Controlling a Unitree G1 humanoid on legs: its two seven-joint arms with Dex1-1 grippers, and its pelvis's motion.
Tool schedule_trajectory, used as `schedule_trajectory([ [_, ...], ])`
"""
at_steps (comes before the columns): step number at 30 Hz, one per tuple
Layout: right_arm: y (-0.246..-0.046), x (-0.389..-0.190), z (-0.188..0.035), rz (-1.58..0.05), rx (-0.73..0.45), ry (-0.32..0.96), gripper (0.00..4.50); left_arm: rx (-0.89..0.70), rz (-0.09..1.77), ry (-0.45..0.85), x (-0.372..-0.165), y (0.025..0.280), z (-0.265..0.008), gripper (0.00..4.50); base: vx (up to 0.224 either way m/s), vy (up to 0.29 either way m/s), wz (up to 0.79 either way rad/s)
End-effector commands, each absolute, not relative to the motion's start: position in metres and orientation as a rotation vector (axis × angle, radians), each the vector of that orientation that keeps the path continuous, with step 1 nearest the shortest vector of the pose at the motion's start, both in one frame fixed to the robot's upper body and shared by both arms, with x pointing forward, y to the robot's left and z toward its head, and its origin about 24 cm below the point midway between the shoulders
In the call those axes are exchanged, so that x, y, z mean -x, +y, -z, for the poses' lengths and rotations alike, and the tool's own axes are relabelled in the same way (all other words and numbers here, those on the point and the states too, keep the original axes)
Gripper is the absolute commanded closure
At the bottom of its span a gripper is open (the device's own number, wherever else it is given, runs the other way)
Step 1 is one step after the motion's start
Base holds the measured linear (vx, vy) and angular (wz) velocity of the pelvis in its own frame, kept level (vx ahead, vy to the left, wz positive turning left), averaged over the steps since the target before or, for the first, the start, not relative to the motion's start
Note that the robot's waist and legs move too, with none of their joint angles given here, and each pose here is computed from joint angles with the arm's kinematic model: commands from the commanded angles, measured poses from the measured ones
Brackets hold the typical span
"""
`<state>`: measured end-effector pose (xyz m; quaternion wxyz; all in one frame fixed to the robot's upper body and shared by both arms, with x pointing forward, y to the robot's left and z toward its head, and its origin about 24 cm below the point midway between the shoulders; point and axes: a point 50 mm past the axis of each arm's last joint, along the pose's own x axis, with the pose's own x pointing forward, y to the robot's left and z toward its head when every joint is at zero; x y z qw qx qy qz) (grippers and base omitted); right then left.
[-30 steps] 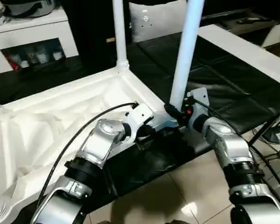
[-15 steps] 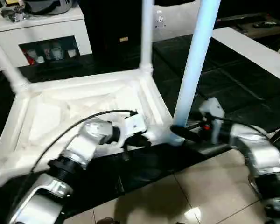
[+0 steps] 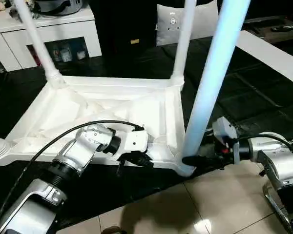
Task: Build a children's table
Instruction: Rotate leg to tighten
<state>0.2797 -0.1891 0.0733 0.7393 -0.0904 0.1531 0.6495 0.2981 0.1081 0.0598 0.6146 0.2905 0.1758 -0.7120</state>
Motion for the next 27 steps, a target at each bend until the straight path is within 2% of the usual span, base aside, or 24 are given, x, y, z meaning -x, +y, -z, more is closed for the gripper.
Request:
schedule_trajectory([
  [1, -0.189, -0.279, -0.077, -1.468, 0.209, 0.332, 1.91, -0.734, 1.751, 0.436, -0.291, 0.101, -0.055, 4.50, 0.000, 0.000, 0.00],
  [3, -0.188, -0.278, -0.077, -1.479, 0.205, 0.338, 1.96, -0.735, 1.751, 0.436, -0.291, 0.101, -0.054, 4.50, 0.000, 0.000, 0.00],
  [6, -0.189, -0.276, -0.077, -1.496, 0.193, 0.344, 2.33, -0.730, 1.747, 0.432, -0.292, 0.100, -0.053, 4.50, 0.000, 0.000, 0.00],
  [12, -0.188, -0.274, -0.077, -1.478, 0.149, 0.340, 2.54, -0.667, 1.712, 0.433, -0.292, 0.100, -0.053, 4.50, 0.000, 0.000, 0.00],
  [13, -0.186, -0.277, -0.076, -1.437, 0.130, 0.329, 2.54, -0.628, 1.679, 0.435, -0.293, 0.099, -0.054, 4.50, 0.000, 0.000, 0.00],
  [16, -0.175, -0.297, -0.071, -1.164, 0.083, 0.325, 2.56, -0.523, 1.533, 0.433, -0.299, 0.091, -0.056, 4.50, 0.000, 0.000, 0.00],
  [17, -0.175, -0.297, -0.071, -1.164, 0.083, 0.325, 2.57, -0.523, 1.533, 0.433, -0.299, 0.091, -0.056, 4.50, 0.000, 0.000, 0.00],
  [20, -0.161, -0.316, -0.066, -0.938, -0.002, 0.317, 2.57, -0.432, 1.407, 0.419, -0.305, 0.077, -0.058, 4.50, 0.000, 0.000, 0.00],
  [26, -0.142, -0.330, -0.062, -0.764, -0.034, 0.330, 2.57, -0.364, 1.284, 0.440, -0.308, 0.061, -0.059, 4.50, 0.000, 0.000, 0.00],
  [27, -0.135, -0.336, -0.059, -0.682, -0.044, 0.344, 2.57, -0.345, 1.234, 0.439, -0.310, 0.054, -0.060, 4.50, 0.000, 0.000, 0.00],
])
